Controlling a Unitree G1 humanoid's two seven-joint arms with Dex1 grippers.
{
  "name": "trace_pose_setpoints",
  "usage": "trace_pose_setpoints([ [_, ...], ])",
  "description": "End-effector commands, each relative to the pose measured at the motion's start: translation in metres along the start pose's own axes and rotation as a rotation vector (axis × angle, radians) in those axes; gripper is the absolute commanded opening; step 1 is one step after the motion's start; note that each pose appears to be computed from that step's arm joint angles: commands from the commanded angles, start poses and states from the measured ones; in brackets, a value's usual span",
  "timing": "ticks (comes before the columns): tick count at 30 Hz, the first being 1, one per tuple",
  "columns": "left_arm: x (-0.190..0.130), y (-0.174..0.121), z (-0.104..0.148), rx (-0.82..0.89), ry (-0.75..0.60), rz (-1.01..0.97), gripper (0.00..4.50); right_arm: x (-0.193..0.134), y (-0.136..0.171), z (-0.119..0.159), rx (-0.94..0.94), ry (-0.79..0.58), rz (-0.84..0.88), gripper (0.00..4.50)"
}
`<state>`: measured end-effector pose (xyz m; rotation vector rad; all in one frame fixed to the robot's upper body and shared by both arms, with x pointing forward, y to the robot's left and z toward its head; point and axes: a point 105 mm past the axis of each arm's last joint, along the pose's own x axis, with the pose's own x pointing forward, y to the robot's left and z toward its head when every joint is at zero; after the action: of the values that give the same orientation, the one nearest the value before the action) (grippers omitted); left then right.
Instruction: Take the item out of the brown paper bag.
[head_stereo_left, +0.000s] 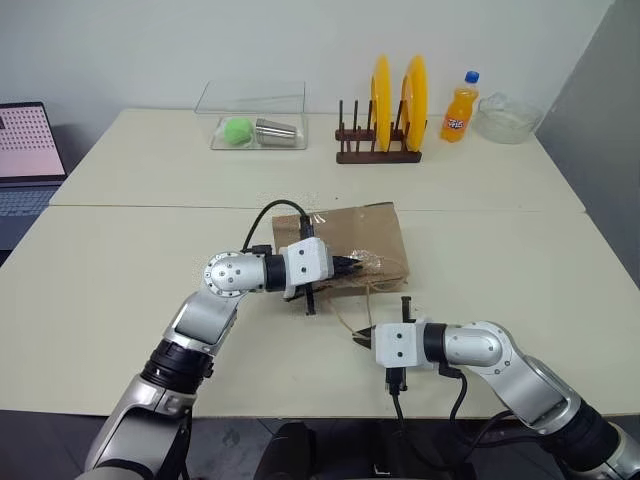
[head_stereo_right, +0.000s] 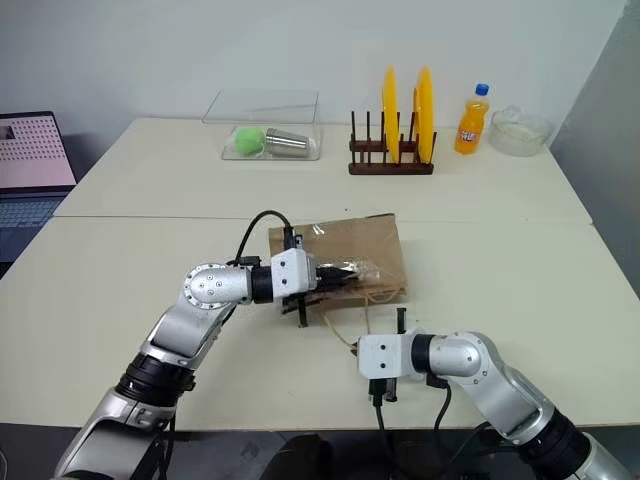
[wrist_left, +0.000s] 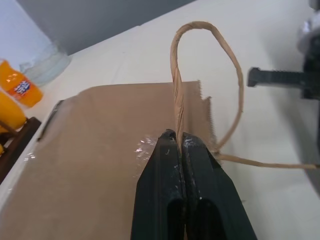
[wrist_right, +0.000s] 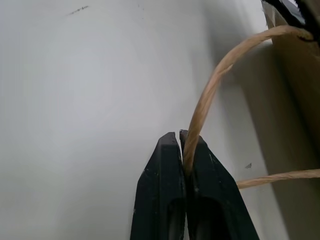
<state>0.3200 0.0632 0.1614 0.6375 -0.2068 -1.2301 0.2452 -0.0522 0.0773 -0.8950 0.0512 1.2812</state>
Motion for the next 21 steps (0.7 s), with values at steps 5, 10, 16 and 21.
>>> trace_pose_setpoints([
  [5,-0.005,0.045,0.036,-0.039,-0.081,0.140,0.00,0.000,0.006,0.005,-0.009,-0.011,0.038,0.05],
  [10,-0.009,0.080,0.049,-0.077,-0.102,0.232,0.00,0.002,0.014,0.003,-0.009,0.000,0.073,0.05],
  [16,-0.015,0.109,0.060,-0.098,-0.121,0.292,0.00,0.003,0.021,0.001,-0.014,0.012,0.104,0.05],
  [21,-0.019,0.116,0.064,-0.088,-0.125,0.287,0.00,0.002,0.020,0.000,-0.031,0.021,0.099,0.05],
])
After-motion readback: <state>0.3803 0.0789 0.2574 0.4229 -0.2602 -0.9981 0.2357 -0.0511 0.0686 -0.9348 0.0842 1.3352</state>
